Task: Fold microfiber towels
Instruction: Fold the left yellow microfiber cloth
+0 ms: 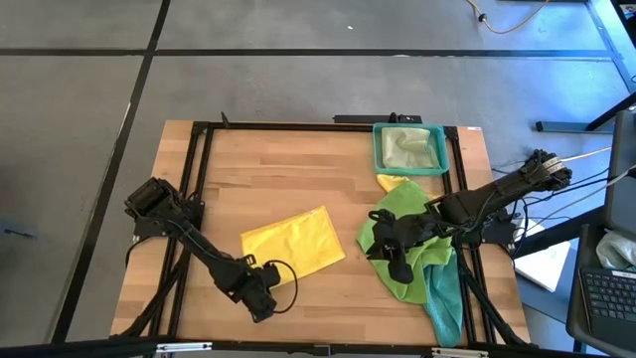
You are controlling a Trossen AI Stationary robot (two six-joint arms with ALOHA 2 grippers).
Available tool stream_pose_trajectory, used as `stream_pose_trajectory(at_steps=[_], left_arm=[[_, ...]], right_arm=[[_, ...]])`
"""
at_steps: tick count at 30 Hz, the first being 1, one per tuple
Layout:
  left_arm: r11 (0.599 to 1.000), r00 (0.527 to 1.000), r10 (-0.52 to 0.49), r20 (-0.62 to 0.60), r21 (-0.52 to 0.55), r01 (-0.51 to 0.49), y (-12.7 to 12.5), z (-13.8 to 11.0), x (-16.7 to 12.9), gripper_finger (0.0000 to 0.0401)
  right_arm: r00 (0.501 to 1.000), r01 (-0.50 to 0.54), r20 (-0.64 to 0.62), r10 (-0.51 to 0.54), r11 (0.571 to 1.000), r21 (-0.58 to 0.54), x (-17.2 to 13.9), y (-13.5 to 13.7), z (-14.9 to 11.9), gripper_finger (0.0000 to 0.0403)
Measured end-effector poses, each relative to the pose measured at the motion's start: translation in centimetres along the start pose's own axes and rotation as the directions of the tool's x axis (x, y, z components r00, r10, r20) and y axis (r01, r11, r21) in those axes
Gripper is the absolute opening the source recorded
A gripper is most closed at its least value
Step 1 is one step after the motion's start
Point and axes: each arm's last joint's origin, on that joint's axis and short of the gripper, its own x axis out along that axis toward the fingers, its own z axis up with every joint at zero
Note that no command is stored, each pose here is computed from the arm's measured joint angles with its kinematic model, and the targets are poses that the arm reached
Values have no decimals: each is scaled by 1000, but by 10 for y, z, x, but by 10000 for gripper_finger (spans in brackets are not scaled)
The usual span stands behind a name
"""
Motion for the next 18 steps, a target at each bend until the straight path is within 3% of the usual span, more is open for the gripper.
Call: stream_pose_trajectory(at_steps=[5, 11, 14, 18], left_arm=[[999, 999, 34, -11, 7, -34, 2, -2, 10, 175], [998, 999, 26, -43, -62, -29, 4, 4, 12, 157], [995, 998, 6, -64, -96, -12, 6, 8, 12, 117], [990, 994, -46, -94, -136, 33, 7, 16, 10, 33]], right_arm=[[1000, 12, 7, -12, 1000, 0, 0, 0, 0, 60], [999, 24, 35, -23, 1000, -16, 0, 0, 2, 60], [999, 29, 46, -27, 999, -30, 0, -1, 4, 60], [998, 34, 54, -32, 999, -36, 0, -3, 5, 60]])
